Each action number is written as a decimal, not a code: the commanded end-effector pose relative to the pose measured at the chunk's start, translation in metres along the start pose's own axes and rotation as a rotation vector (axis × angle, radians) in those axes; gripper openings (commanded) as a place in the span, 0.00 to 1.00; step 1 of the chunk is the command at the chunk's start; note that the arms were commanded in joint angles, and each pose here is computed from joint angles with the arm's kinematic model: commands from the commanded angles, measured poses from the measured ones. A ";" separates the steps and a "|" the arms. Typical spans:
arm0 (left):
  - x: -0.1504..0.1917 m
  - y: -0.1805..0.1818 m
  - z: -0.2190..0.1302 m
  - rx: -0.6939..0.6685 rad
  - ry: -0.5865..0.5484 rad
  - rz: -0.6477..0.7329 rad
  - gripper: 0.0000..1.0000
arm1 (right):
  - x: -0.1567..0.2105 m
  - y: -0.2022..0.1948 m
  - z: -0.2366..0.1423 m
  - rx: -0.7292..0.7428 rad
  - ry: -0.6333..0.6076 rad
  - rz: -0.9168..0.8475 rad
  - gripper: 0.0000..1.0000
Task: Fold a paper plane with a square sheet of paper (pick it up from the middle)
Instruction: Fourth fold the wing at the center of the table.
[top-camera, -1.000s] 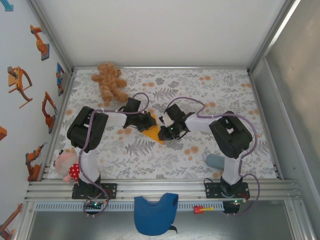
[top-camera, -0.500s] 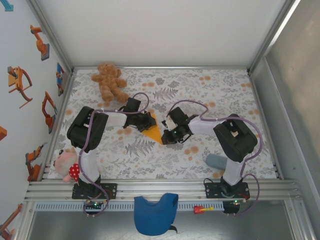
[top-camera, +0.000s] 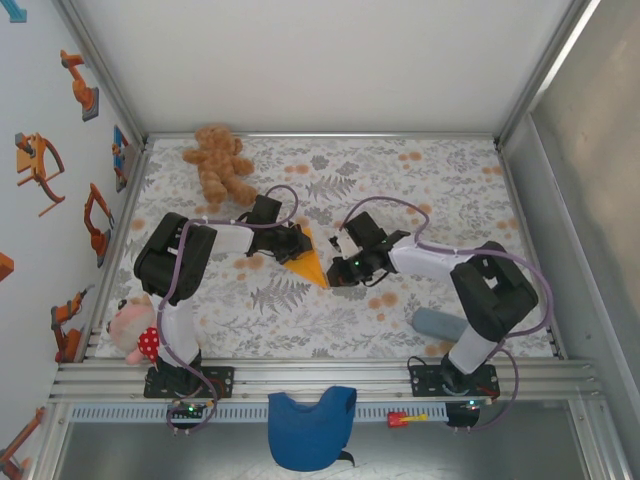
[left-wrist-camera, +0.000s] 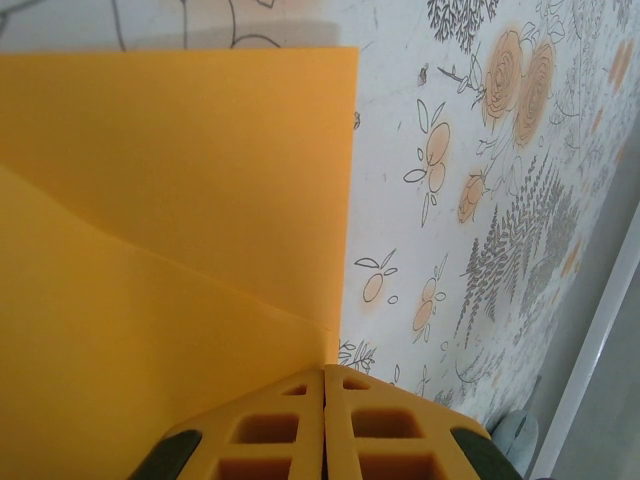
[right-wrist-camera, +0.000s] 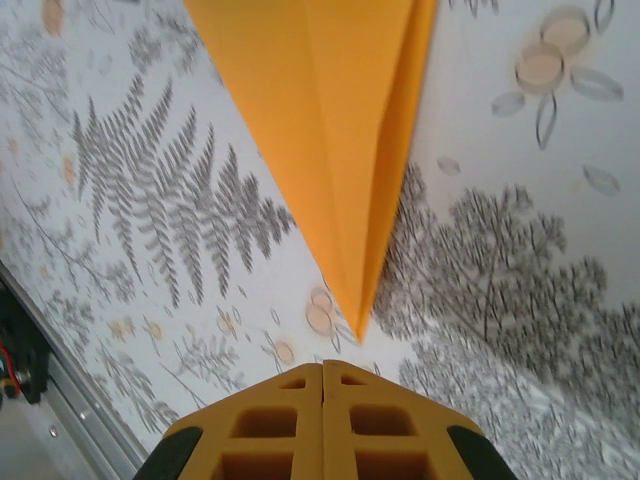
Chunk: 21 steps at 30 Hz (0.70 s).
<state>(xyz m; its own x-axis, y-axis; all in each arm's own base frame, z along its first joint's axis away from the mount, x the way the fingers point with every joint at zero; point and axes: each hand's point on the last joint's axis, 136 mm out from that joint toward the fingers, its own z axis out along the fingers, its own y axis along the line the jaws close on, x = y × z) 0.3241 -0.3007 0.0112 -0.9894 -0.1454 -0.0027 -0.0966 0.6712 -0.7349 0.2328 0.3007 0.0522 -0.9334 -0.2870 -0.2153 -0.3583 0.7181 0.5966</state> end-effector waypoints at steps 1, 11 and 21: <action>0.017 0.057 0.012 -0.171 0.042 -0.105 0.08 | -0.029 0.008 0.007 -0.026 -0.060 0.006 0.00; 0.015 0.038 0.006 -0.129 0.031 -0.080 0.08 | -0.040 -0.007 0.038 0.001 -0.019 0.041 0.00; 0.001 -0.023 -0.031 -0.009 -0.063 0.044 0.10 | -0.008 -0.048 0.050 0.142 0.058 0.093 0.00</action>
<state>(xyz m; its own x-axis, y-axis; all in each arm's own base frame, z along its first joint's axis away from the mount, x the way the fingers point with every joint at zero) 0.3235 -0.2959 0.0248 -0.9866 -0.1617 -0.0220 -0.0964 0.6862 -0.7210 0.2686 0.3263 0.0170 -0.9491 -0.2509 -0.1903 -0.3148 0.7424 0.5914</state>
